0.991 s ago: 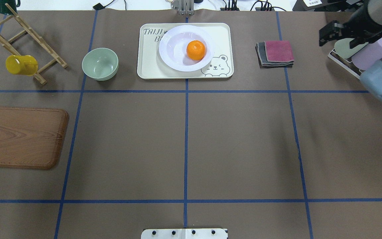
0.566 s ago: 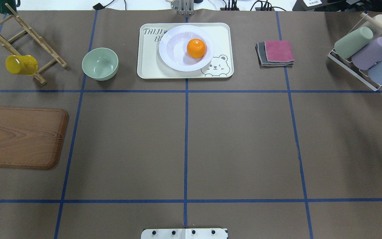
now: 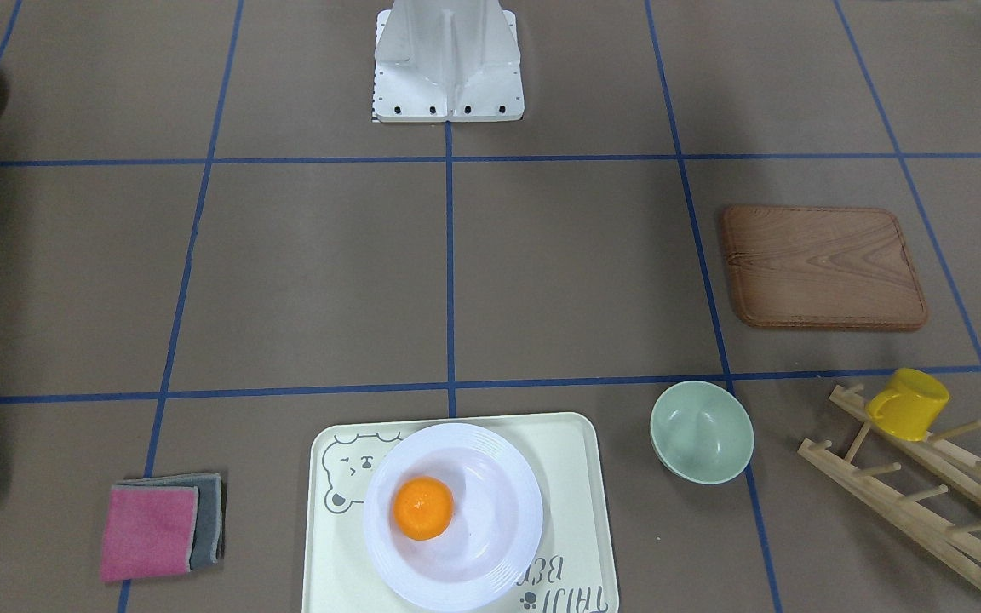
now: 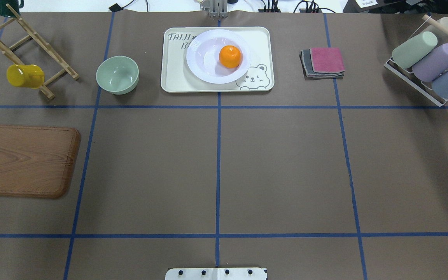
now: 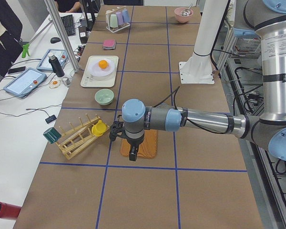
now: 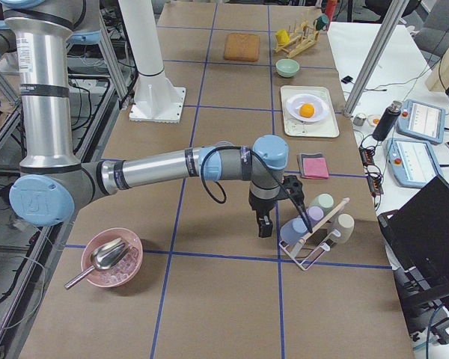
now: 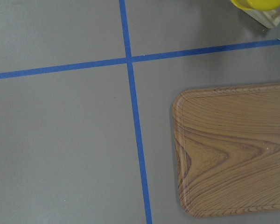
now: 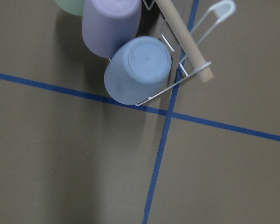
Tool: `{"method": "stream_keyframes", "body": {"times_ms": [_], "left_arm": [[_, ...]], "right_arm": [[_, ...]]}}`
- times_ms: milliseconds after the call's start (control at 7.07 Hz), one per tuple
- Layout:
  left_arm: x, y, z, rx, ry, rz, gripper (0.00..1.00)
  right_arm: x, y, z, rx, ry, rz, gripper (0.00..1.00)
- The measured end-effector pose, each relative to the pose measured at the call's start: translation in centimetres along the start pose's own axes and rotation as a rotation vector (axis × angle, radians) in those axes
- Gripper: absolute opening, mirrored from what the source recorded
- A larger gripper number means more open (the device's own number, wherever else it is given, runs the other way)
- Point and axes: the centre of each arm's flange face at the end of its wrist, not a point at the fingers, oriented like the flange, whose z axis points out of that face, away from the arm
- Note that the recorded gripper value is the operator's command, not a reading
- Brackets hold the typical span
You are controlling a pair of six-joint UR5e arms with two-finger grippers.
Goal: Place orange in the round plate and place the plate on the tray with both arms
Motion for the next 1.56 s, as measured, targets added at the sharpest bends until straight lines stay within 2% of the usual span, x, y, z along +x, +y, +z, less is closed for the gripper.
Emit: {"method": "stream_keyframes", "body": {"times_ms": [283,566,1557], "left_arm": [[-0.07,0.04,-0.16,0.002,-0.024,0.003,0.99],[-0.23,0.28,-0.22,0.002,-0.047,0.003,0.99],[-0.16,0.48,-0.33,0.003,-0.051,0.005,0.99]], "right_arm": [[0.94,1.74,0.80,-0.015,-0.019,0.036,1.00],[1.03,2.01,0.91,-0.017,-0.022,0.049,1.00],[1.22,2.10,1.16,-0.018,-0.023,0.052,1.00]]}}
